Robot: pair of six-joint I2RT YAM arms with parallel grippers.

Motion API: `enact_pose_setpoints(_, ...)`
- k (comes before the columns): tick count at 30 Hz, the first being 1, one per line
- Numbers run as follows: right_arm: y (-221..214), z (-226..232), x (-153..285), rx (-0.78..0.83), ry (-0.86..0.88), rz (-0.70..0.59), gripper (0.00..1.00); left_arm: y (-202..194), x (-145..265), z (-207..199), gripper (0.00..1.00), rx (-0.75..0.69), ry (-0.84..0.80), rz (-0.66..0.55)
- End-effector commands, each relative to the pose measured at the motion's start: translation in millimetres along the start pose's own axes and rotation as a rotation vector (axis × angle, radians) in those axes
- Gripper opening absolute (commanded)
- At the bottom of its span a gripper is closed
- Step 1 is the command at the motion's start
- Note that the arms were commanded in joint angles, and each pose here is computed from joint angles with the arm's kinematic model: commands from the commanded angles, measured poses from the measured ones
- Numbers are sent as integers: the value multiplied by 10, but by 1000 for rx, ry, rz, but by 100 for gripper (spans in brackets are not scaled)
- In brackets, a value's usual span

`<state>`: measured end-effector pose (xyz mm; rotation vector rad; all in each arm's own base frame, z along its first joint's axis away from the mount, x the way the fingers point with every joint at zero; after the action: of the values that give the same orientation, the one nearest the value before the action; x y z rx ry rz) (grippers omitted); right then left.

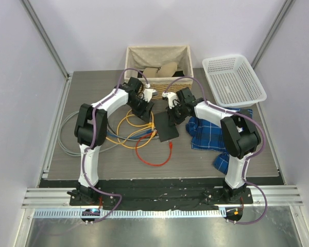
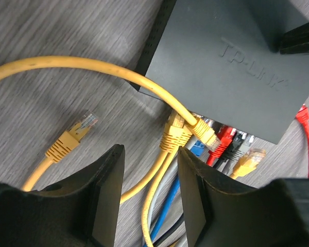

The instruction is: Pull the plug from the switch port

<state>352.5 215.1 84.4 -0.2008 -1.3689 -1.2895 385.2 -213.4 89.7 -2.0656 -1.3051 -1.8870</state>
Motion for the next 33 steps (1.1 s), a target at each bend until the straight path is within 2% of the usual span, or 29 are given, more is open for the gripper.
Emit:
enact_pose_setpoints(1, -372, -110, 18, -26, -65, 132, 9, 93, 20, -51, 50, 28, -43, -44)
enact_pose_setpoints(10, -407, -113, 25, -28, -70, 139, 9, -39, -245, -66, 46, 164, -151, 0)
enact_pose_setpoints(21, -451, -113, 31, -28, -71, 150, 10, -180, -393, 109, 47, 402, -237, -18)
enact_pose_setpoints(27, -470, -122, 31, -33, -74, 154, 10, -214, -484, 115, 43, 456, -198, -22)
enact_pose_setpoints(33, -477, -119, 12, -35, -74, 165, 10, -246, -598, 97, 35, 511, -216, -7)
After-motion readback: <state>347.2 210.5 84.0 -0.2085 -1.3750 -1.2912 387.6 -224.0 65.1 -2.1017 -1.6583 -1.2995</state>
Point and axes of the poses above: each gripper's point midway between its finger pads, its own x axis back along the fingers, its own z axis along the line the jaws close on, y = z × x, the point moved 5 cm from there along x, back along the fingers, and after that the axes turned 9 degrees about -x, right-handed, at the moved point
